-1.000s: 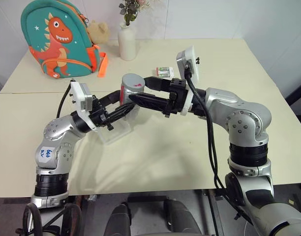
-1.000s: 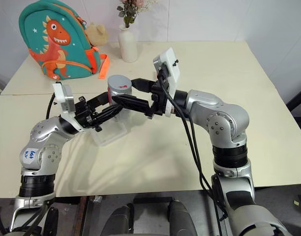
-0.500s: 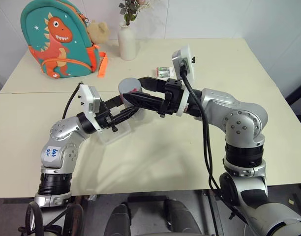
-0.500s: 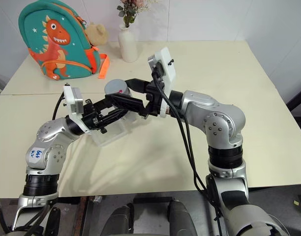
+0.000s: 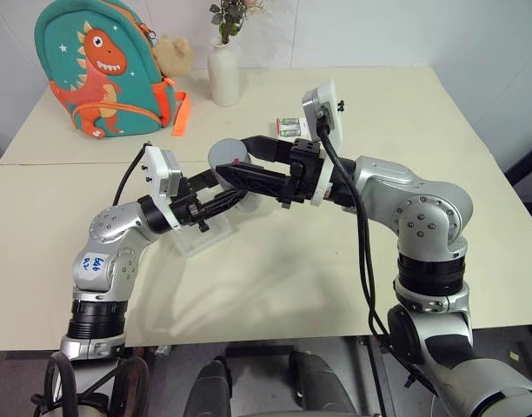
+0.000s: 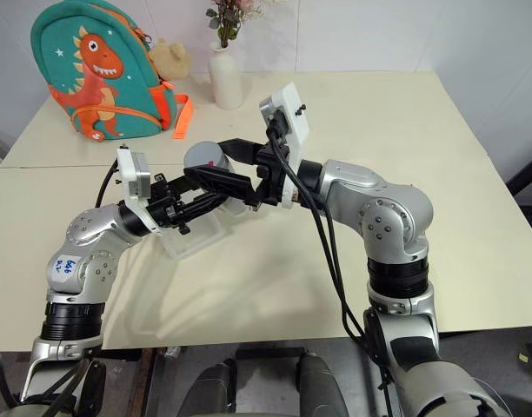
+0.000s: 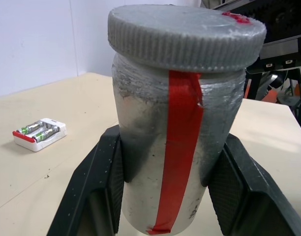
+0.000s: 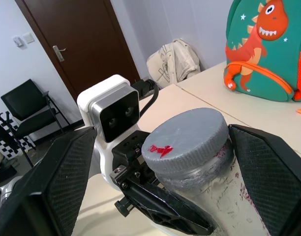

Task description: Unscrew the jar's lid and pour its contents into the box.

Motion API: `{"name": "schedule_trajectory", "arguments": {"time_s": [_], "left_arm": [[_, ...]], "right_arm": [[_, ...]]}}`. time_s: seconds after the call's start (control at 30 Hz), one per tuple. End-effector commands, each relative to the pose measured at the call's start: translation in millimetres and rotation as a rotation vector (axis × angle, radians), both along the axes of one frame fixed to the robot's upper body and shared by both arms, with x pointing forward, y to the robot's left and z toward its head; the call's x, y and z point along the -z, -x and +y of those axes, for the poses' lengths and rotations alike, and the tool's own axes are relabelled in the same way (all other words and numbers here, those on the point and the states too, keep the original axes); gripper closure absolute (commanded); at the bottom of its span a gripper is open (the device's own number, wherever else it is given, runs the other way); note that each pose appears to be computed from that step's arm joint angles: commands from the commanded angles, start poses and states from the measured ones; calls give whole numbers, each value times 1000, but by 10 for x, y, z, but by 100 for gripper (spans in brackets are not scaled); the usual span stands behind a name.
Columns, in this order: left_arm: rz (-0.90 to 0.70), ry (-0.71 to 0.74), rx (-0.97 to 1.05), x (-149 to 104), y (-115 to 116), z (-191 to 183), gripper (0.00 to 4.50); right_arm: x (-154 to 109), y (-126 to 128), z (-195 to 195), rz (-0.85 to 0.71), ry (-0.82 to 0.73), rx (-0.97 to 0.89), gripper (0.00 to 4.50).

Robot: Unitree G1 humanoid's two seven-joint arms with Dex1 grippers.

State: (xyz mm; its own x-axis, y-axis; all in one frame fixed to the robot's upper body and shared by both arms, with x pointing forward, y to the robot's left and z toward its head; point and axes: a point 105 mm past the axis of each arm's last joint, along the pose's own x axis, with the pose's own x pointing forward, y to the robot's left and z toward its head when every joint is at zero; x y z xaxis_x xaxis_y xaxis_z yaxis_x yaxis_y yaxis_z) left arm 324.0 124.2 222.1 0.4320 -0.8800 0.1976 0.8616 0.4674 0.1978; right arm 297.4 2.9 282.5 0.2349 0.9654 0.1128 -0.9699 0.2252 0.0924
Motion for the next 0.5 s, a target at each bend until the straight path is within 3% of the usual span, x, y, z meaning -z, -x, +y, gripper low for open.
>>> {"name": "schedule_trajectory", "arguments": {"time_s": [0.03, 0.5], "left_arm": [[-46, -25, 60, -155, 79, -74, 253], [-14, -51, 201, -169, 307, 94, 253]], "right_arm": [[-16, 221, 113, -93, 46, -119, 4], [-88, 58, -28, -201, 103, -134, 4]]}}
